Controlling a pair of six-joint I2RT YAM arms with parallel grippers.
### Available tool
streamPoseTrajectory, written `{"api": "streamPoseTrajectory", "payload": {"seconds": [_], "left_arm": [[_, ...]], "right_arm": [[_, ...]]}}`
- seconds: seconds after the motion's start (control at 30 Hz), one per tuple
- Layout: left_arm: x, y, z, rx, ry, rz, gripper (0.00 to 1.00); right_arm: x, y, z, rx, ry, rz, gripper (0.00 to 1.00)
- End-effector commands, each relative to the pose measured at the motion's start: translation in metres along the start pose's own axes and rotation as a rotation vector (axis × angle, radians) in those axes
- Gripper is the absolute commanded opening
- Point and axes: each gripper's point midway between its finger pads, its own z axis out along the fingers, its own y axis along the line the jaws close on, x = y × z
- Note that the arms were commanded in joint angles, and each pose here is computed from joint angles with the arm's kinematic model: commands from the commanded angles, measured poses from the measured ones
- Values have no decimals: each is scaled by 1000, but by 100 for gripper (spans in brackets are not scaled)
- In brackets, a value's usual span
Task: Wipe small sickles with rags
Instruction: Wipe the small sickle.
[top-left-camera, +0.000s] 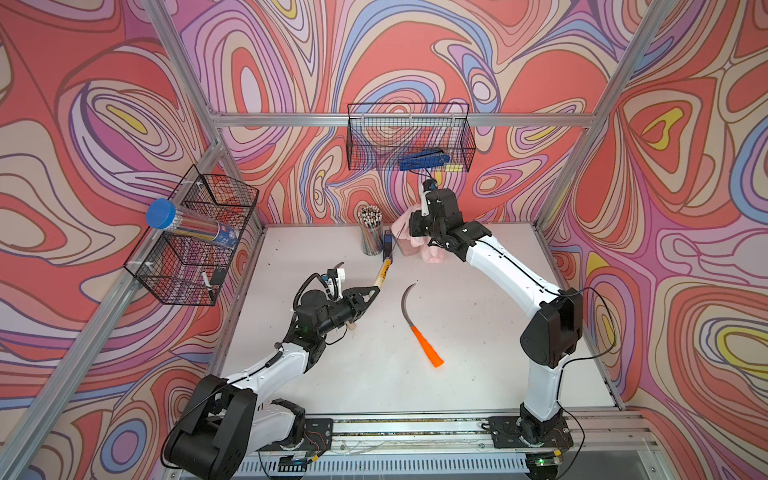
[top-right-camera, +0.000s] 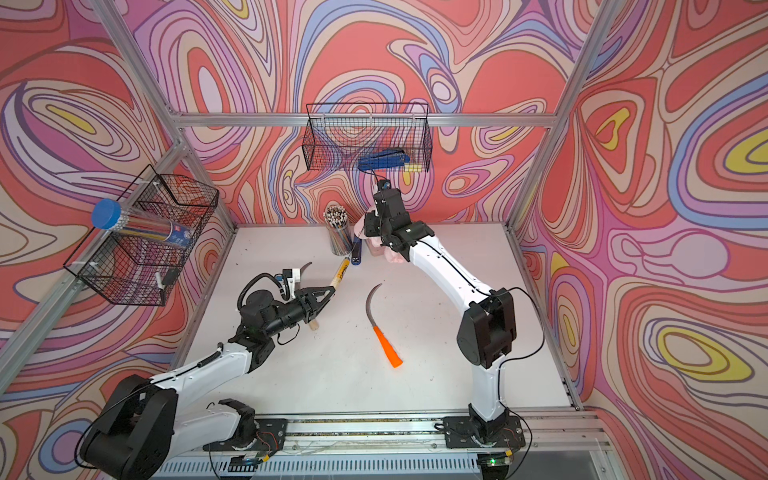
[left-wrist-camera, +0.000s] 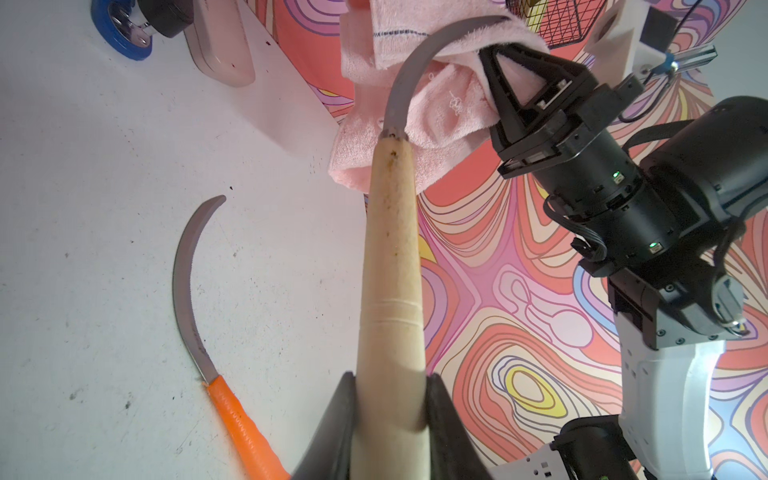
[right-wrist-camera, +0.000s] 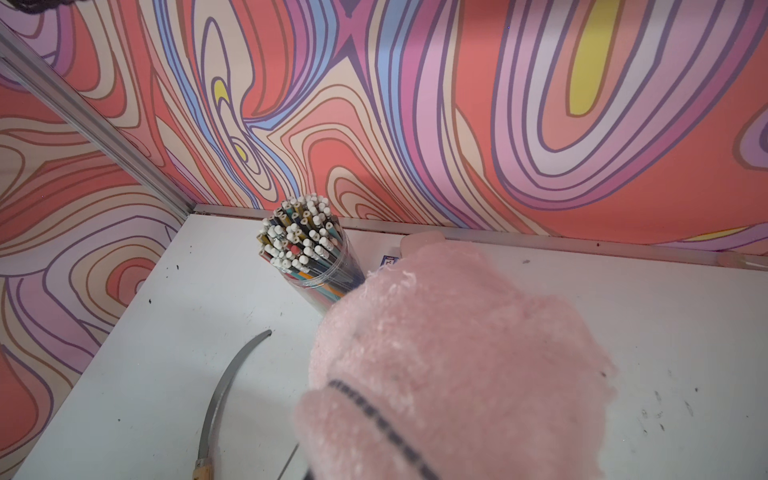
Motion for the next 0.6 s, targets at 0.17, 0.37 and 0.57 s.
{"api": "streamPoseTrajectory", "payload": {"seconds": [0.17, 0.37, 0.57], "left_arm": [[4, -11, -1, 34, 27, 18, 0], [4, -10, 0, 35, 25, 22, 0], [4, -8, 0, 20, 26, 25, 0]], "right_arm": [[6, 3, -9, -70, -56, 48, 0], [38, 27, -6, -258, -19, 106, 0], [54, 51, -12, -378, 6, 146, 0]]}}
